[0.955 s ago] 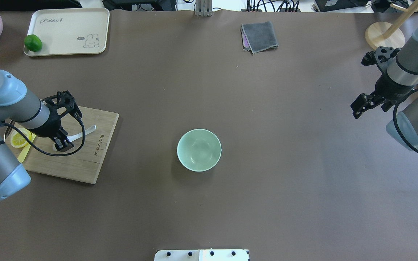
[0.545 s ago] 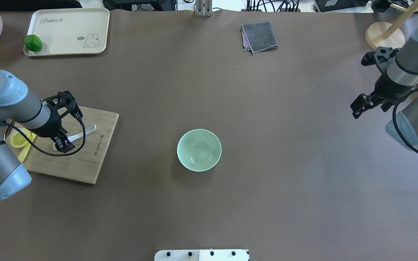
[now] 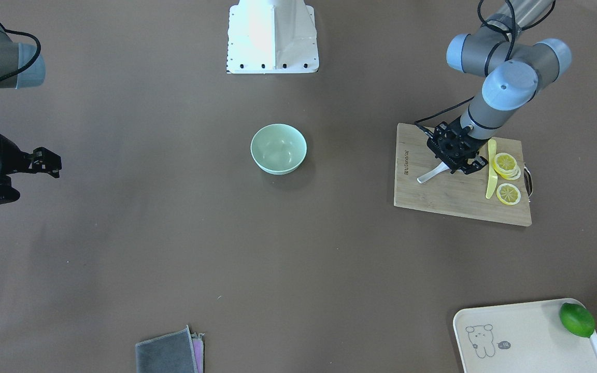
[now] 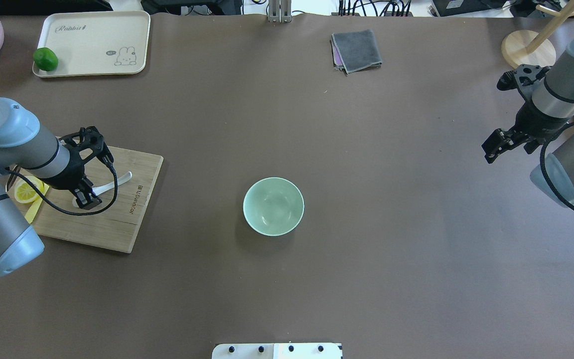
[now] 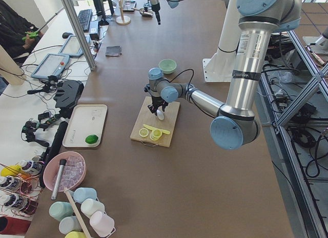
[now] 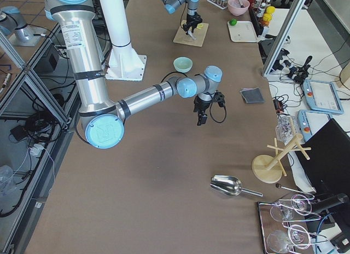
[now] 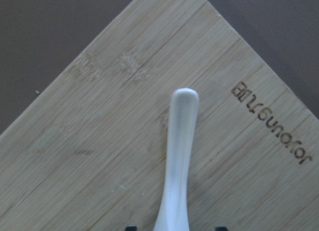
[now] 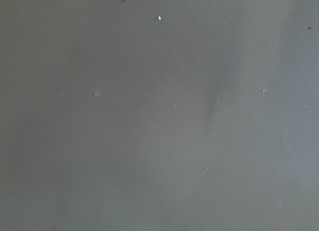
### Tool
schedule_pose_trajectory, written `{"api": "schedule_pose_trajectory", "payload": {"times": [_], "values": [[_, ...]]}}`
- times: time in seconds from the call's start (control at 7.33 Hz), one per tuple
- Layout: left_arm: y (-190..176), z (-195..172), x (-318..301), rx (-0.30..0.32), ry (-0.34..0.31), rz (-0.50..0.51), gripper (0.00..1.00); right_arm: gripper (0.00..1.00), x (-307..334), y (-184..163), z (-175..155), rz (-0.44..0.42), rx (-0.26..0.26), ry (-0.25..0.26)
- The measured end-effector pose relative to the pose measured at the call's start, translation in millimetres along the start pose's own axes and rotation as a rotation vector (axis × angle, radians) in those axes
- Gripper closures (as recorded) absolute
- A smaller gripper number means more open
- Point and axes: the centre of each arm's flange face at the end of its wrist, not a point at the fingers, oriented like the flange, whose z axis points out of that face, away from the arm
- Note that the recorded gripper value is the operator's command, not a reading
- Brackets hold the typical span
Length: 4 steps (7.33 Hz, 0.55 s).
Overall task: Place spoon in bowl
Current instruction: 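Grasp the white spoon handle with the left gripper while the right arm withdraws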
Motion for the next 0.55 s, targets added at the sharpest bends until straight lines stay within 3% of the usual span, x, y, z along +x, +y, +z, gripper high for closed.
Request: {"api": "schedule_pose_trajectory", "payload": {"times": [0.27,0.55], "values": [[-1.5,-3.4,1.6,0.001,0.001,-0.004,0.99,0.00,-0.8,-0.2,-0.8,-0.001,0.001,-0.001],[-11.8,-28.5,11.3,-0.014,0.001,-0.018,1.00,0.00,-0.9,-0.3,-2.5,0.000,0.002,-0.001]]}}
